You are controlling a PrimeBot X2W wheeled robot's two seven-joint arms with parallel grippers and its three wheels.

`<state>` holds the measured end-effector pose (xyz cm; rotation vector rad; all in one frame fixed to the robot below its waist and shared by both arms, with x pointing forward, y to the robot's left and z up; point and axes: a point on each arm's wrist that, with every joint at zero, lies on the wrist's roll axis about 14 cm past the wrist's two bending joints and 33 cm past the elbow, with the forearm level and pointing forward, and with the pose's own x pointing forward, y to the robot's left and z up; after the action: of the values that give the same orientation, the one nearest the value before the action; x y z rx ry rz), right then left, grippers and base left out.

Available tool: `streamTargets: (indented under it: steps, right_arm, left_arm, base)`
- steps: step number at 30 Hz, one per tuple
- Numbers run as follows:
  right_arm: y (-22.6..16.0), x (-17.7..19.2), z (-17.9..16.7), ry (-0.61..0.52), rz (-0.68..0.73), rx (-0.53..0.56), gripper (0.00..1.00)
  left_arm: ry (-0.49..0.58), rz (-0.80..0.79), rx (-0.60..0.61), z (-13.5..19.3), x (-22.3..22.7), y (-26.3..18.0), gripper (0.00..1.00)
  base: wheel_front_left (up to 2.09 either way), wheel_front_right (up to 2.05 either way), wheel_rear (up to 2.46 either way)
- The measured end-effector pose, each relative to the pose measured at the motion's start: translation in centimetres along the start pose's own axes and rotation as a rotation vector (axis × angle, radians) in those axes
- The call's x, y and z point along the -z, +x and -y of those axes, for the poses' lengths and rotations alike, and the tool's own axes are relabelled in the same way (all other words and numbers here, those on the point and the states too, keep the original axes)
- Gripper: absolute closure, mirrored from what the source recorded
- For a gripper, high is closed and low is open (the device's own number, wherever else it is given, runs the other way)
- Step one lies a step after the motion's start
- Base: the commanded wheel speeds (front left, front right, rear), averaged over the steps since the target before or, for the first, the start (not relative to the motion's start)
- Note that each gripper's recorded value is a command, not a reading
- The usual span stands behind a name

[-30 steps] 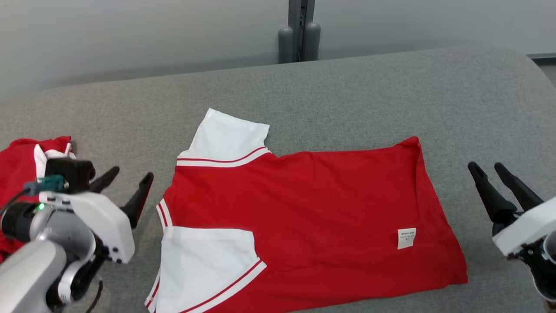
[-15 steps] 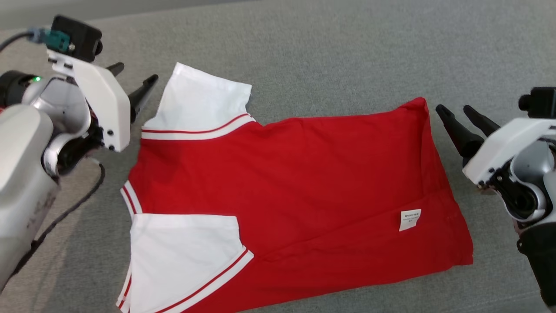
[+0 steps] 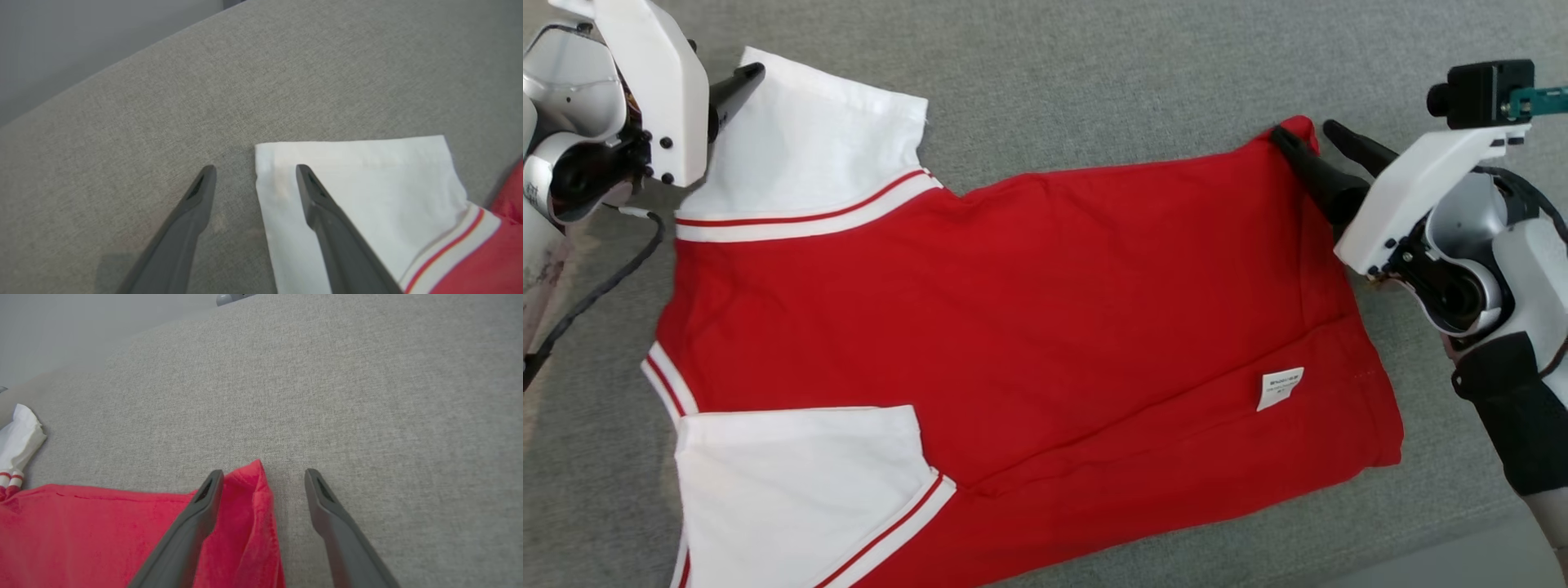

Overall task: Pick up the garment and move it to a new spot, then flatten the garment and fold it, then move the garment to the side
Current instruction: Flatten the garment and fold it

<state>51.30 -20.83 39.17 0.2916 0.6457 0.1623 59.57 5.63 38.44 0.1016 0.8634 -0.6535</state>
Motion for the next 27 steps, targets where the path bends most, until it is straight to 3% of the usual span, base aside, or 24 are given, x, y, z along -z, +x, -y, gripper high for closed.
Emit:
streamTargets:
  steps: [7,9,10,11,12,13,27]
  right_arm:
    - [1.1,1.0,-0.2,0.005,-0.034,-0.014,0.0]
    - [1.2,1.1,-0.2,0.004,-0.035,-0.016,0.2]
    - [1.2,1.2,-0.2,0.004,-0.035,-0.018,0.53]
    - [1.2,1.2,-0.3,0.003,-0.037,-0.021,0.7]
    - [1.3,1.2,-0.4,0.003,-0.038,-0.024,0.97]
    - [1.3,1.2,-0.5,0.003,-0.037,-0.027,1.0]
    - [-0.7,-0.9,-0.7,0.031,0.054,-0.034,1.0]
  left_arm:
    - [0.002,-0.065,0.029,0.3,1.2,2.8,0.0]
    - [0.004,-0.06,0.03,0.3,1.0,3.0,0.0]
    - [0.002,-0.059,0.031,0.3,1.0,3.1,0.0]
    - [0.0,-0.058,0.031,0.3,1.1,3.1,0.19]
    - [-0.003,-0.06,0.032,0.3,1.1,3.1,0.65]
    - [-0.003,-0.062,0.034,0.4,1.1,3.1,1.0]
    - [-0.039,0.048,0.077,2.3,-1.3,-1.1,1.0]
  base:
    - [0.0,0.0,0.0]
    - [0.0,0.0,0.0]
    - [0.0,0.0,0.0]
    - [0.0,0.0,0.0]
    - [0.0,0.0,0.0]
    - [0.0,0.0,0.0]
    - [0.0,0.0,0.0]
